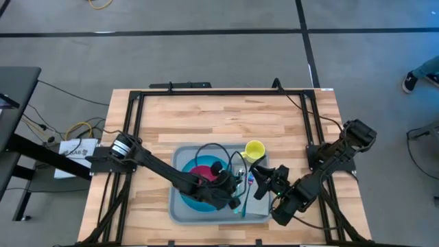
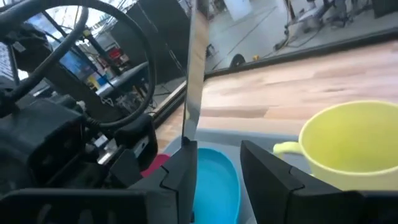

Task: Set up tray
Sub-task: Put the patterned blue knife on the gray napkin on the gray tray to the right of the blue fork

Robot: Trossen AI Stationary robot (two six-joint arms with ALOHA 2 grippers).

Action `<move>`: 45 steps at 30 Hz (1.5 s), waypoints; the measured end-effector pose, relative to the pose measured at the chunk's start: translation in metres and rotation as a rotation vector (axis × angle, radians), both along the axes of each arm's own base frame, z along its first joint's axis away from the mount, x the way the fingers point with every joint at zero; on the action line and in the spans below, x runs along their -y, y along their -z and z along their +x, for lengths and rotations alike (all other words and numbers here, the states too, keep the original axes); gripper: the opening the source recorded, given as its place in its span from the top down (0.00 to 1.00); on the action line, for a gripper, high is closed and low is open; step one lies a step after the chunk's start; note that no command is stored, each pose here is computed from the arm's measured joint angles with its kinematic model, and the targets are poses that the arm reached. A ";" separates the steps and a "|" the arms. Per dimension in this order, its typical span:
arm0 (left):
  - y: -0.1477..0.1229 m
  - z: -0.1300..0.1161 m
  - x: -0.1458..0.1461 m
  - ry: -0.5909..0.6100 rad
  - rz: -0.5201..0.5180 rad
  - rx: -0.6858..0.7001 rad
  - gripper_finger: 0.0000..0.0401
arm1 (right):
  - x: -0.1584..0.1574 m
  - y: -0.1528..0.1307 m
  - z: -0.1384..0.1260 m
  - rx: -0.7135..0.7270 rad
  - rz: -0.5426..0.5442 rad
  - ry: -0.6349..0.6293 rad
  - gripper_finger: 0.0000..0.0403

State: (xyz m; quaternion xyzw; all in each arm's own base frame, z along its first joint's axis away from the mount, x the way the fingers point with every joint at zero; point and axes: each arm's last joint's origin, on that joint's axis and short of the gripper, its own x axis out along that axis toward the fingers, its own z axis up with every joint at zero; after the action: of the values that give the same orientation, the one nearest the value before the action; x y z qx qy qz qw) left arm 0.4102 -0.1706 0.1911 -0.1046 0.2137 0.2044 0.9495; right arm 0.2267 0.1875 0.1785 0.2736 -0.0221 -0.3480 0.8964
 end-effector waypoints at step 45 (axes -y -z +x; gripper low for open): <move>-0.008 0.003 -0.003 -0.127 0.001 0.002 0.94 | 0.011 -0.010 0.023 0.007 -0.043 0.057 0.71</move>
State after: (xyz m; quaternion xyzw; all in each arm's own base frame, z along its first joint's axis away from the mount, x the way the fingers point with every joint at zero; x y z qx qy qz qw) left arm 0.4133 -0.1671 0.1989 -0.1177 0.2053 0.2645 0.9349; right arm 0.2501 0.1769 0.1882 0.2548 -0.0404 -0.3717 0.8918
